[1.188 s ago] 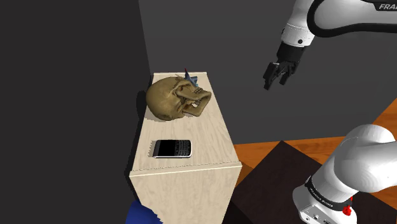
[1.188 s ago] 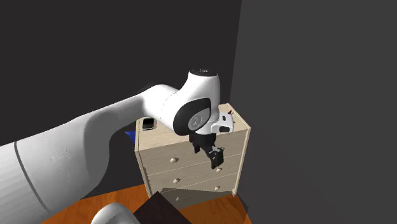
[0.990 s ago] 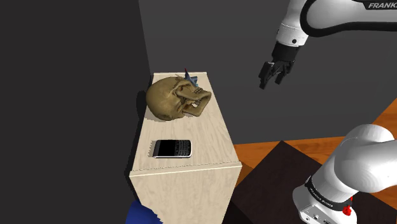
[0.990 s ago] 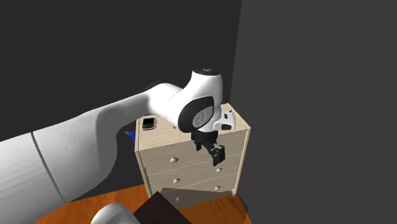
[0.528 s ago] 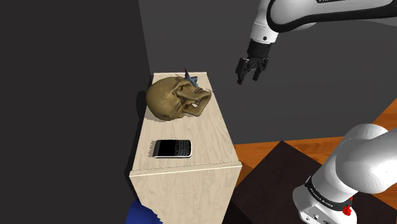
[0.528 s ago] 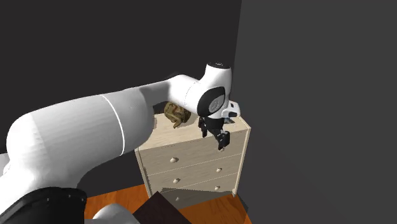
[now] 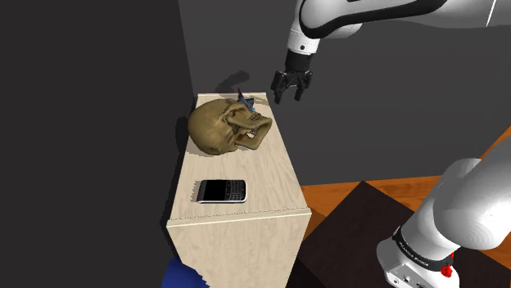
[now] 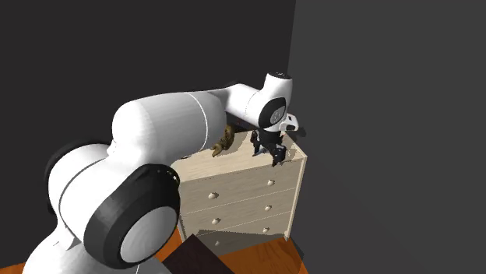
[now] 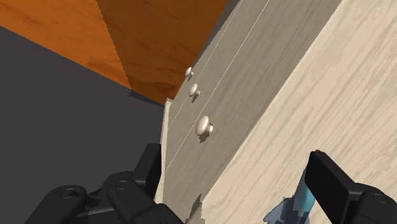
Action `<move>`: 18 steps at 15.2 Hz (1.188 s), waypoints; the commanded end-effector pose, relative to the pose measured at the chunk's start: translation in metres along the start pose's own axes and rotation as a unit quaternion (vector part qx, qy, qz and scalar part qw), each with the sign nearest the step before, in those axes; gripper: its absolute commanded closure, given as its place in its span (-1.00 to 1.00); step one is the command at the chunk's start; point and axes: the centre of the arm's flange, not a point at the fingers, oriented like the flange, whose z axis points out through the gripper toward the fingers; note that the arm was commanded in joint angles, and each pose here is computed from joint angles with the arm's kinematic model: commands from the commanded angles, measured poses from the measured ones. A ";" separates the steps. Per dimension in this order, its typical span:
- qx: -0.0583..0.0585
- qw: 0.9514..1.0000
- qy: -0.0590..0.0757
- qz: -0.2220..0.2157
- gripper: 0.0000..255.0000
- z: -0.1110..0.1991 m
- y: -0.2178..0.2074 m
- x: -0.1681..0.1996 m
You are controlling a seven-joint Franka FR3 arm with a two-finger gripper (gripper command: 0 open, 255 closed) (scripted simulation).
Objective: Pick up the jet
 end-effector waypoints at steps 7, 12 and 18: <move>0.027 1.000 -0.008 -0.014 -1.00 0.017 -0.051 0.090; 0.032 0.999 -0.009 -0.017 -1.00 0.036 -0.060 0.109; 0.032 0.999 -0.009 -0.017 -1.00 0.060 -0.057 0.108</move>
